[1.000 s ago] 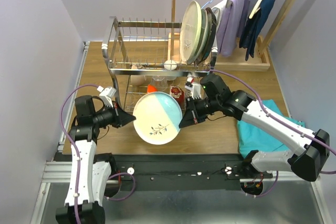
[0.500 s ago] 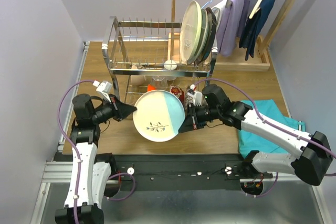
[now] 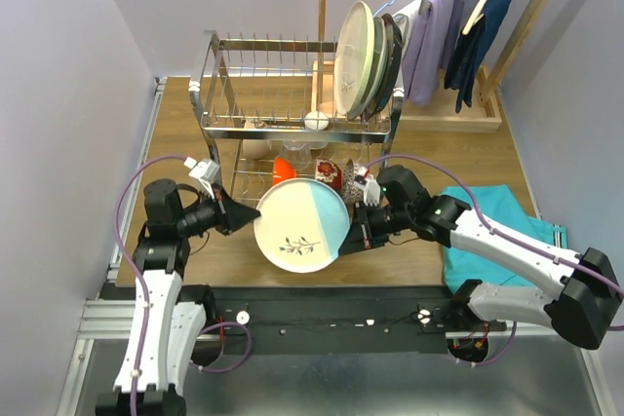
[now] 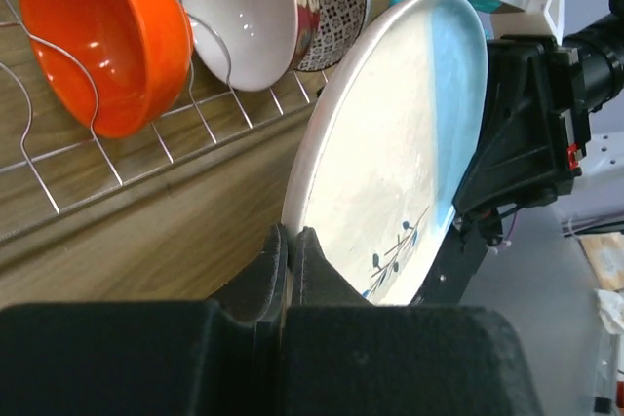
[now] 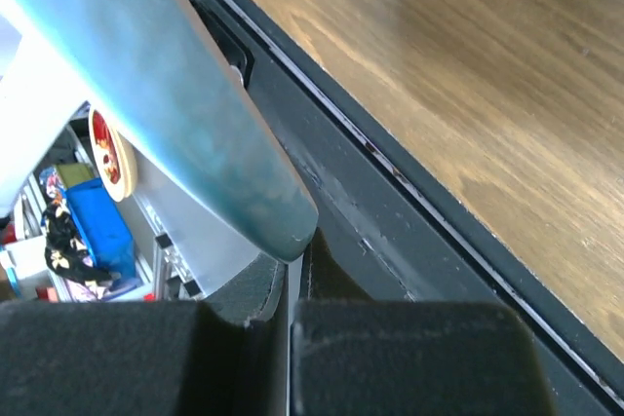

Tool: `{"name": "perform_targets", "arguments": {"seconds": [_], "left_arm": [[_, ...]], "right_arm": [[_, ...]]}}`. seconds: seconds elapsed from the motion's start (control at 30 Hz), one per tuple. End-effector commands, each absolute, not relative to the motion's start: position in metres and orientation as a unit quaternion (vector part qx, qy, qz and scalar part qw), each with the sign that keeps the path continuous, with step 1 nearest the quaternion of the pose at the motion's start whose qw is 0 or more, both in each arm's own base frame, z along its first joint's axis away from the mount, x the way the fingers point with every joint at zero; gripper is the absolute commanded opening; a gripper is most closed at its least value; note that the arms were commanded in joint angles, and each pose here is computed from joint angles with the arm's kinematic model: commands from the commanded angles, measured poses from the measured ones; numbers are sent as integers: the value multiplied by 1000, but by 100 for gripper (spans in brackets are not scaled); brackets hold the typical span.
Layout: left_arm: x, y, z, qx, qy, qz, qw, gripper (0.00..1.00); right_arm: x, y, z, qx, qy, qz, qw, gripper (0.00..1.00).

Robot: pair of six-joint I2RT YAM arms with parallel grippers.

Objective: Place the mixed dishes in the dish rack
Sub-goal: Pass the plate from the right arm to the left

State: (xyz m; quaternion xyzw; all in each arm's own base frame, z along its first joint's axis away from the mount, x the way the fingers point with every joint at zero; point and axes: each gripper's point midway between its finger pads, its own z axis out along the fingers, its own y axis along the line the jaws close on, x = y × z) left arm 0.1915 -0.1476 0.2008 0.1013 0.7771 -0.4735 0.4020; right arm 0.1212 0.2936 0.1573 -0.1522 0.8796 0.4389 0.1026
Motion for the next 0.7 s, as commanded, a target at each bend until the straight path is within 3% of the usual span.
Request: {"name": "perform_targets", "arguments": {"seconds": [0.0,0.2,0.4,0.67], "left_arm": [[96,-172,206,136,760,-582,256,0],[126,-168,194,64,760,-603,233,0],[158,-161,197,72,762,-557,322,0],[159,-170,173,31,781,-576,238,0]], "right_arm": [[156,345,272,-219,719,588,301,1],[167,339,285,-209,714,596,302,0],[170,336,280,-228,718,579,311,0],[197,346,275,-161,715,607,307,1]]}}
